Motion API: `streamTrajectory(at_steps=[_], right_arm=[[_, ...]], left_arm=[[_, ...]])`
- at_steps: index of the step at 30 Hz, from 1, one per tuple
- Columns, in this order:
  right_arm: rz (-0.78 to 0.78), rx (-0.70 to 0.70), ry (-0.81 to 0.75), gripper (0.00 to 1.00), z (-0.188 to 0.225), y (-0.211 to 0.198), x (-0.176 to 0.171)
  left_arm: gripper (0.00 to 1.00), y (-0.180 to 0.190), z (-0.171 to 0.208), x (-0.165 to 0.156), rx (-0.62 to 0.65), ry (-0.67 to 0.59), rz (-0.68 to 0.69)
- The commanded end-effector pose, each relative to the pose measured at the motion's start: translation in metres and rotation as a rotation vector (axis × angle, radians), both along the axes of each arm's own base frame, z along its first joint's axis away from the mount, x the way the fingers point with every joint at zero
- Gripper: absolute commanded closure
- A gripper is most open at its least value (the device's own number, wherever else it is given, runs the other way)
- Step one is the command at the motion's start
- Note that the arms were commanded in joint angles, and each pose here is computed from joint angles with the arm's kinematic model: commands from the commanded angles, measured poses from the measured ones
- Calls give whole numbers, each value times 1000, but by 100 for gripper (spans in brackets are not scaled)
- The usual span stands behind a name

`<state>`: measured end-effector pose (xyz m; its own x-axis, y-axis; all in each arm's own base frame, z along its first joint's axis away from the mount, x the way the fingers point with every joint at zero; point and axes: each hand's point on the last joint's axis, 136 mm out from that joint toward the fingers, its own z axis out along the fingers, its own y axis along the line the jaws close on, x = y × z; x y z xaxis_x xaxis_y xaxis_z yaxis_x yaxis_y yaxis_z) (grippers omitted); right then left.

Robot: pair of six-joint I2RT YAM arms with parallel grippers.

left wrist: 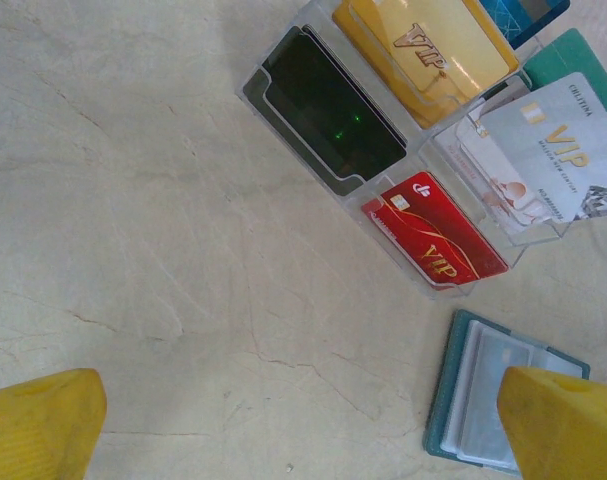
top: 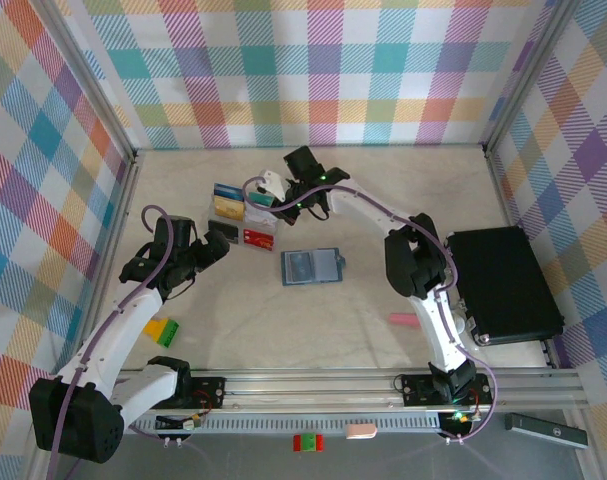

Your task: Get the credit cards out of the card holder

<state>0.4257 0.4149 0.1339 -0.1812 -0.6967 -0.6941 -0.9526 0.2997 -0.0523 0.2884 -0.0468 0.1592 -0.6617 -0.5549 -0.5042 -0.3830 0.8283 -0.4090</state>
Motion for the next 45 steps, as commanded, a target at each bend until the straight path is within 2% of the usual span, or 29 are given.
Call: streamTrajectory(at_steps=[1,7,10,16,22,25,32,34,38,45], right_arm=[[7,9,-15,90,9,4,4],[-36,74,40,78,38,5,-4],[-66,108,60,76,57,0,-12],[-216,163,138,69,81,-24,-33],[-508,143,284,64,55,-70,-57],[-625,106,344,57,34,-92,-71],[-752,73,499,35,-4,-115,-104],[-776,62,522,32,-12,-117,-108],[-794,44,573,33,-27,-112,-114],[-788,2,636,46,-47,-96,-114]], left_arm=[[0,4,-4,-4,12,21,-7],[0,3,-3,-4,8,19,-8],[0,2,-1,-3,2,16,-9],[0,-4,-1,-2,-27,12,-30],[0,-27,3,7,-115,-7,-118],[0,-38,5,11,-161,-13,-152],[0,-55,4,23,-228,-13,-158],[0,-59,2,27,-246,-10,-155],[0,-67,-1,33,-273,-6,-153],[0,-75,-4,37,-279,13,-155]])
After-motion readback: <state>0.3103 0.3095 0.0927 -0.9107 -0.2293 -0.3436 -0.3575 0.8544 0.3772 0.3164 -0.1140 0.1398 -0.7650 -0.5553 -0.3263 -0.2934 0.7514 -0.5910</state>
